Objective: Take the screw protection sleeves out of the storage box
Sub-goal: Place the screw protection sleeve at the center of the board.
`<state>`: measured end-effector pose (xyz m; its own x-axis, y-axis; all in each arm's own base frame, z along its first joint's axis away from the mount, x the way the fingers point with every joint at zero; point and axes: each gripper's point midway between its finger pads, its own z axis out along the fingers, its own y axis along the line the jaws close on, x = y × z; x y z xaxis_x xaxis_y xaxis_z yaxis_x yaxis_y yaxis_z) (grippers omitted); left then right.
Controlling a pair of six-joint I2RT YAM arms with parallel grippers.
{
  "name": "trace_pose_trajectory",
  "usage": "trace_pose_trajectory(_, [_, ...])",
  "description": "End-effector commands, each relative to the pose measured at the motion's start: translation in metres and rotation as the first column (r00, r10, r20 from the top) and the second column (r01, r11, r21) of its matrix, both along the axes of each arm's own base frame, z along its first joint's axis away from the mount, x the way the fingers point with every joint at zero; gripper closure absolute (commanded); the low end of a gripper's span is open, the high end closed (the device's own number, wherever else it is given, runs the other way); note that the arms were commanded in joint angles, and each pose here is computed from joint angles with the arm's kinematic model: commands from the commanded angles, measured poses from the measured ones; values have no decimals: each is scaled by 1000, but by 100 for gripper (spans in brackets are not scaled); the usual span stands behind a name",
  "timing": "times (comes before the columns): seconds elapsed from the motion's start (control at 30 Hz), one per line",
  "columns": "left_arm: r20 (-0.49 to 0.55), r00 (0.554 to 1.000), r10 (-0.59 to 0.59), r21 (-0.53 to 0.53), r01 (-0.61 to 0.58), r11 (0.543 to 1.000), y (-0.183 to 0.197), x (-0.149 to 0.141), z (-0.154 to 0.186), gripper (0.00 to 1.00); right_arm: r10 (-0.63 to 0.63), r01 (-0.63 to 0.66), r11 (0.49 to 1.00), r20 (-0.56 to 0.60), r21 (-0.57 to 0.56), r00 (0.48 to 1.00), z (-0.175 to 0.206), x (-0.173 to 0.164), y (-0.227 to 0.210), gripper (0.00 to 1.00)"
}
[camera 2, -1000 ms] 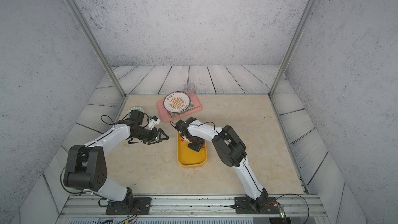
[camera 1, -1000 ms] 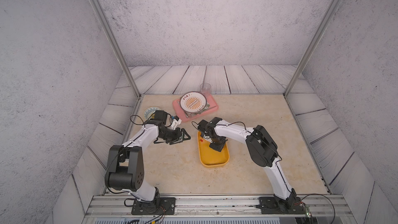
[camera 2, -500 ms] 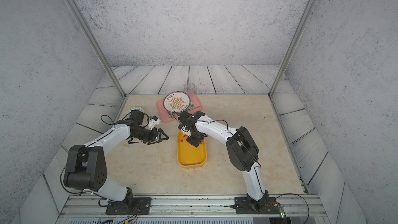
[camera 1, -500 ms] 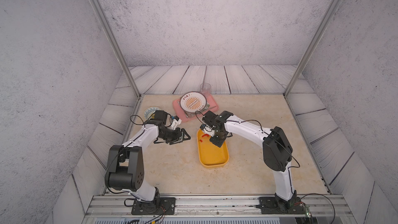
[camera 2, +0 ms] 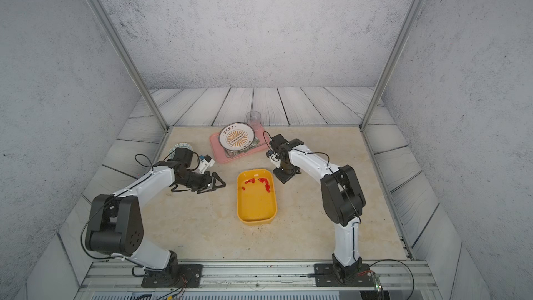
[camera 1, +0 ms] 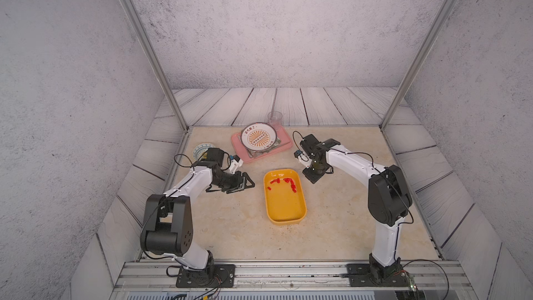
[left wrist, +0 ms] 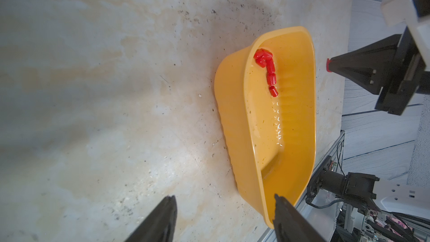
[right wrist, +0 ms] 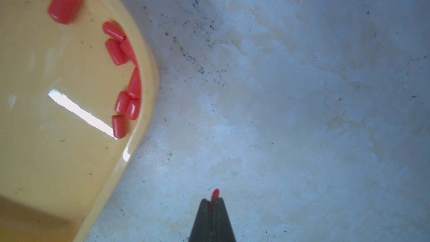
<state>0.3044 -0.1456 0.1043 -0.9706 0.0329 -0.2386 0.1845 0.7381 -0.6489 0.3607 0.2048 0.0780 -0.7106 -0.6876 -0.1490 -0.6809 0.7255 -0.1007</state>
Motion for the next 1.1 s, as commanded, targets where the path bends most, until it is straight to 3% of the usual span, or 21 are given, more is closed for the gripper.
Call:
trace_pose_trajectory(0.0, [27,1000,-9,7,9,1000,2,2,7,30,-11,10,998,-17,-57,1000,-26,14,-9,99])
trace_pose_trajectory(0.33, [33,999,-17,3,17,1000,2,1,9,30,-47,42,994,-47,-98,998,-54,30,-16,97])
trace_pose_trajectory(0.47, [32,999,-18,0,18,1000,1,1,9,30,-49,41,993,-72,-108,996,-59,28,-18,92])
trace_pose_trajectory(0.6, [35,999,-17,-4,17,1000,1,1,10,29,-46,38,994,-79,-106,996,-54,27,-18,84])
trace_pose_trajectory(1.07, [49,999,-16,-4,16,1000,1,2,14,29,-34,28,997,-74,-79,997,-32,23,-16,78])
